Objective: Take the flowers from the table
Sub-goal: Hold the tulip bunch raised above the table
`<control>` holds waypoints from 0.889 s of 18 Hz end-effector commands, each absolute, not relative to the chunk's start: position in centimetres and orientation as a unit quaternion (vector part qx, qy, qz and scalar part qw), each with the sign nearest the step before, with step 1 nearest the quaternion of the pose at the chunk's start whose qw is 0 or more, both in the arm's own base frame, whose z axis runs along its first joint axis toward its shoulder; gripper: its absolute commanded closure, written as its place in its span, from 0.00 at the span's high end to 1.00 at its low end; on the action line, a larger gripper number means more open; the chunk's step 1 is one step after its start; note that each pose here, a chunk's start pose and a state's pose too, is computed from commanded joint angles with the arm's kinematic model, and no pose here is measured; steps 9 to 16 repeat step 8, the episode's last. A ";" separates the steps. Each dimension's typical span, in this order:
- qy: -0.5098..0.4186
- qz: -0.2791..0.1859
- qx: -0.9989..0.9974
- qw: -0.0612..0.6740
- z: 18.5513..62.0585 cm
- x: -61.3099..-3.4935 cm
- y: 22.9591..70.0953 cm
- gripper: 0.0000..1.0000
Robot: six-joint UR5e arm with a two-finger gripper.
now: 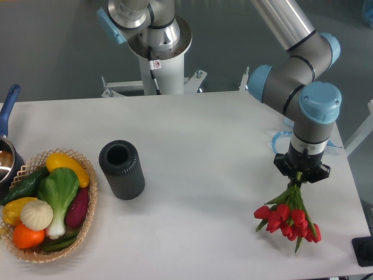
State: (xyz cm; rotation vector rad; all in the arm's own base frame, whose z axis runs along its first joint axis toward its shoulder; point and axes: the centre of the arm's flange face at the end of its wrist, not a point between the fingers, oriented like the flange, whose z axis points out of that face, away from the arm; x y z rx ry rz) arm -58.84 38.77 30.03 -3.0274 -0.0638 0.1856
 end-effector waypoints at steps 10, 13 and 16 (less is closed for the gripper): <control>0.025 0.045 -0.998 0.038 32.4 -59.5 38.9 0.00; 0.025 0.045 -0.998 0.038 32.4 -59.5 38.9 0.00; 0.025 0.045 -0.998 0.038 32.4 -59.5 38.9 0.00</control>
